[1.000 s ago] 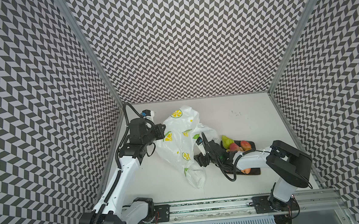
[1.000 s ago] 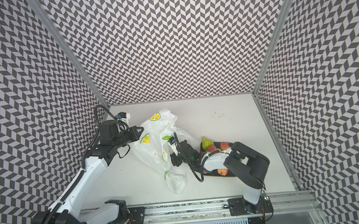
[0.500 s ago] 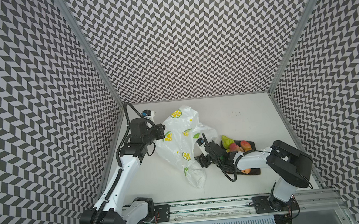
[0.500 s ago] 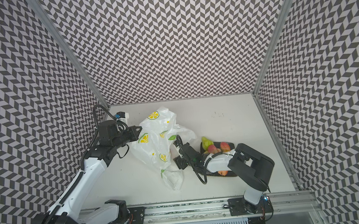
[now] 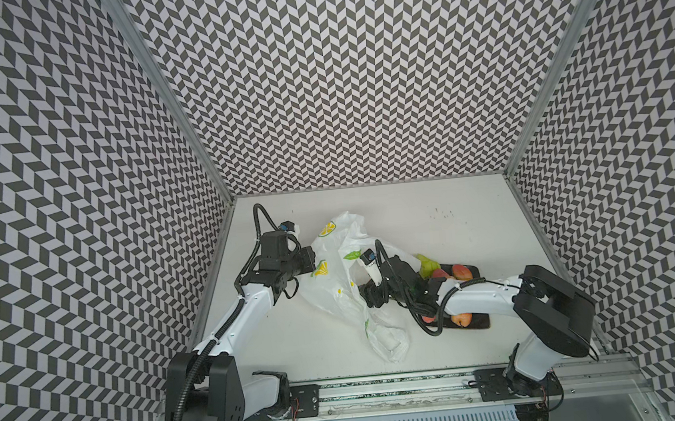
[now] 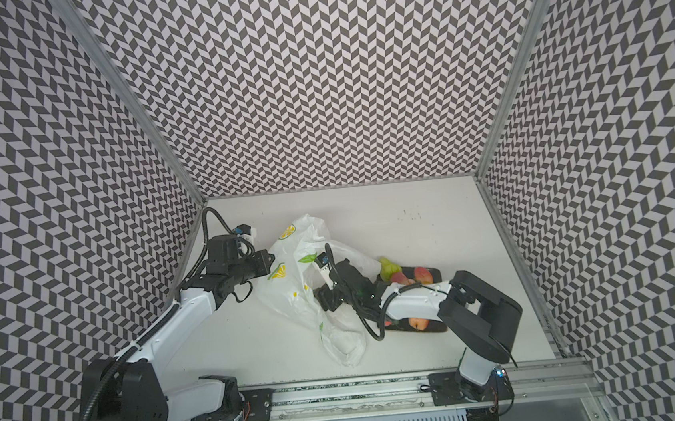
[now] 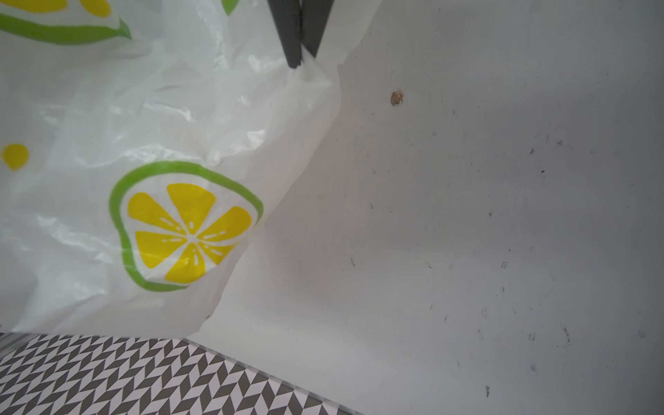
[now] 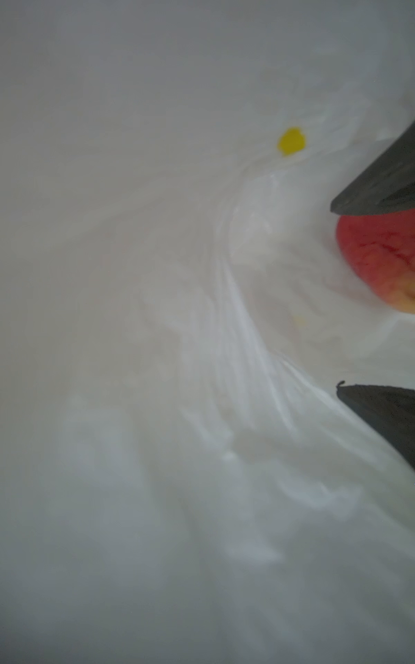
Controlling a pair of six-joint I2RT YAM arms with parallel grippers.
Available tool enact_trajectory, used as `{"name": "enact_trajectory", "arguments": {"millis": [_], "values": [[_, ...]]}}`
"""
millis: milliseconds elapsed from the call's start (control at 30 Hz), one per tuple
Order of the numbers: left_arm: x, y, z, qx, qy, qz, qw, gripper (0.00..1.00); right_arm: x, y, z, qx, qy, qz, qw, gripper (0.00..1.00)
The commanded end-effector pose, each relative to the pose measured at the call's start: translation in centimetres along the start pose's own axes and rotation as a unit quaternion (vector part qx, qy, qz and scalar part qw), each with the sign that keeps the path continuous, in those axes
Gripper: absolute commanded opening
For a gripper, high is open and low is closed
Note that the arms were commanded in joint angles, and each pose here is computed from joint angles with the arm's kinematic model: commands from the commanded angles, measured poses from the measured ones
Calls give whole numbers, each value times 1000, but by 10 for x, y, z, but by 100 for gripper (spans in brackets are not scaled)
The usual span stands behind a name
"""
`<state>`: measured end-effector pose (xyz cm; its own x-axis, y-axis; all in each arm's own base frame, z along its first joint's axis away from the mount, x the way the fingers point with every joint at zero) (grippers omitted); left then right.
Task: Take fruits out of the plastic bag
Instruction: Pick up the fruit from the plastic bag.
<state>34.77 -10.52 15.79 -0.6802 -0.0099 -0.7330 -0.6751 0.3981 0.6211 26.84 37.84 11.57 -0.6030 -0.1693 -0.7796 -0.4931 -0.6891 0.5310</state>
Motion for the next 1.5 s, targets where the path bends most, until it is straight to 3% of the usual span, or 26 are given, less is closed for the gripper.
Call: {"name": "enact_trajectory", "arguments": {"millis": [0, 200, 400, 567, 833, 967, 1067, 1200, 1467], "values": [[-2, -6, -5, 11, -18, -9, 1000, 0, -18, -14, 32, -38, 28, -7, 999, 72], [1, -11, -12, 22, -22, -7, 999, 0, -24, -33, 41, -26, 40, 11, 999, 71], [0, -11, -11, 20, -27, -15, 999, 0, -5, -17, 20, 2, 39, 34, 999, 70], [-1, -13, -12, 21, -38, -24, 999, 0, 20, 11, 35, -75, 121, 53, 988, 70], [-3, -18, -12, 21, -51, -23, 998, 0, 42, 12, 26, -95, 233, 80, 965, 72], [-4, -18, -12, 20, -54, -23, 998, 0, 45, 22, 23, -124, 313, 64, 939, 72], [-4, -19, -11, 20, -53, -22, 998, 0, 44, 36, 22, -156, 387, 40, 908, 72], [-3, -21, -11, 20, -51, -18, 998, 0, 52, 31, 17, -173, 453, 66, 872, 72], [-7, -21, -11, 18, -50, -21, 998, 0, 60, 5, 19, -207, 483, 115, 843, 70]]}}
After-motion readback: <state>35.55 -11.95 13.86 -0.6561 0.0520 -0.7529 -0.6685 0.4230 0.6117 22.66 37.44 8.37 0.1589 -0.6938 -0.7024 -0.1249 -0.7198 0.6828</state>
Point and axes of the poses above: each gripper's point midway between its finger pads, its own y axis back along the fingers, its own z axis along the line the jaws close on, x = y × z, the point moved 1 cm from there along y, back along the fingers, and after that the axes turned 11 degrees about -y, right-handed, at the moved point
